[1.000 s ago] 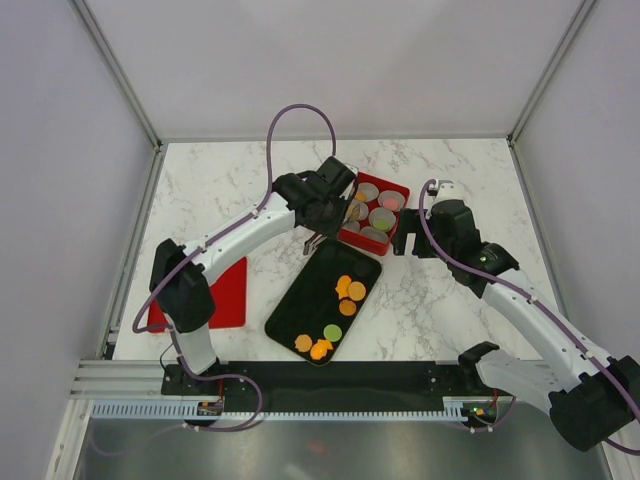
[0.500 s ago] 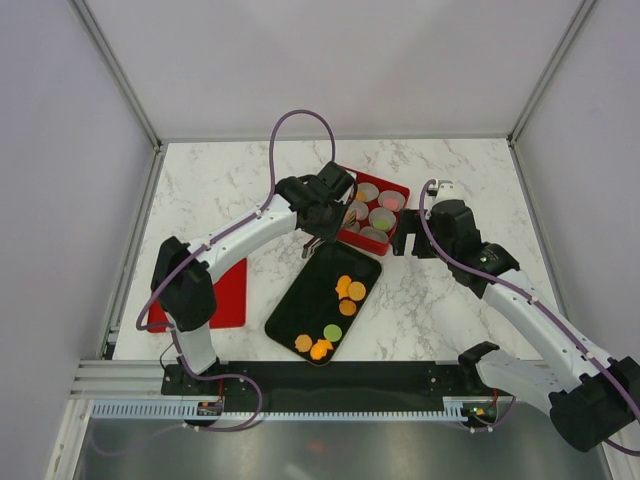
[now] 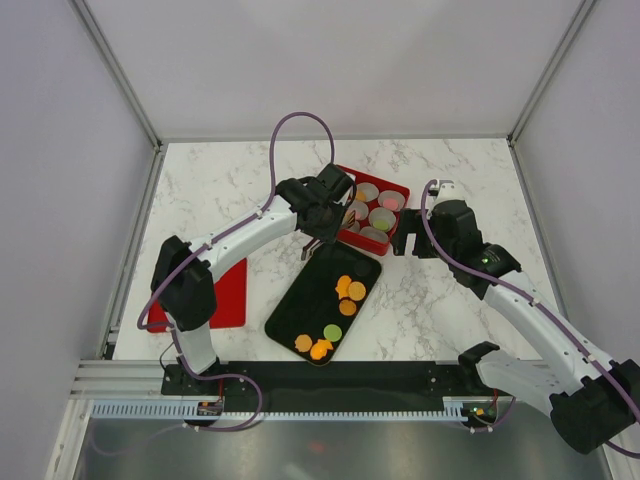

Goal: Pack the cookies

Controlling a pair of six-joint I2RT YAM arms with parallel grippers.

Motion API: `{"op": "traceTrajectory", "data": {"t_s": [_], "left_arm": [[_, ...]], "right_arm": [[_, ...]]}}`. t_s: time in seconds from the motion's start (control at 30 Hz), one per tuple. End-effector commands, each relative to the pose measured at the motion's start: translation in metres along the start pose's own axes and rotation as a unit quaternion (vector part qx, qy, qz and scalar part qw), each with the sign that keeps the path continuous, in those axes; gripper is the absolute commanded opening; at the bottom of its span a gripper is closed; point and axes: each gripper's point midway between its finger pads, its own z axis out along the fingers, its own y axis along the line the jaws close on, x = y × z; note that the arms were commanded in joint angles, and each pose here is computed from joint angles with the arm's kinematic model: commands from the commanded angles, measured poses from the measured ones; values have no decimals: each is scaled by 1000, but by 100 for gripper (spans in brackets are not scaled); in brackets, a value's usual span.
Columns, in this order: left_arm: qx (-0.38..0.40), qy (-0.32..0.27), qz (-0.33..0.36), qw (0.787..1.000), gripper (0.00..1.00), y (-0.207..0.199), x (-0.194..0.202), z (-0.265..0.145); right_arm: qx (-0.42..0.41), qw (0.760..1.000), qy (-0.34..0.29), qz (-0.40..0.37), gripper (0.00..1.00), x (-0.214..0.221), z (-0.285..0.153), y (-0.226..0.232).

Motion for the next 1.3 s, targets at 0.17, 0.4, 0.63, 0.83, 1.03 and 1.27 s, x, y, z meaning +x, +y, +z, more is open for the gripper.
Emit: {"op": "traceTrajectory", "data": {"t_s": [0.17,0.4,0.63,0.83,1.03,1.27], "left_arm": [[13,-15,17,1000,47,-3,-9,2],[12,-14,18,1000,49,-3,-10,3],[13,-18,18,1000,50,-3,-12,1],[13,-22,17,1000,52,-3,-14,-1],[14,-24,18,999,53,-4,-16,-1],[15,-30,18,999,55,-4,-20,-4]], "right_arm": [[-9,1000,-22,-1,98,-9,-2,3],[-9,1000,-23,-1,98,-10,-3,3],[-8,1000,-22,-1,98,-10,-2,2],[-7,1000,-24,-1,98,-11,-3,2],[-6,1000,-23,0,98,-10,-2,1],[-6,1000,-23,0,98,-11,-2,1]]}}
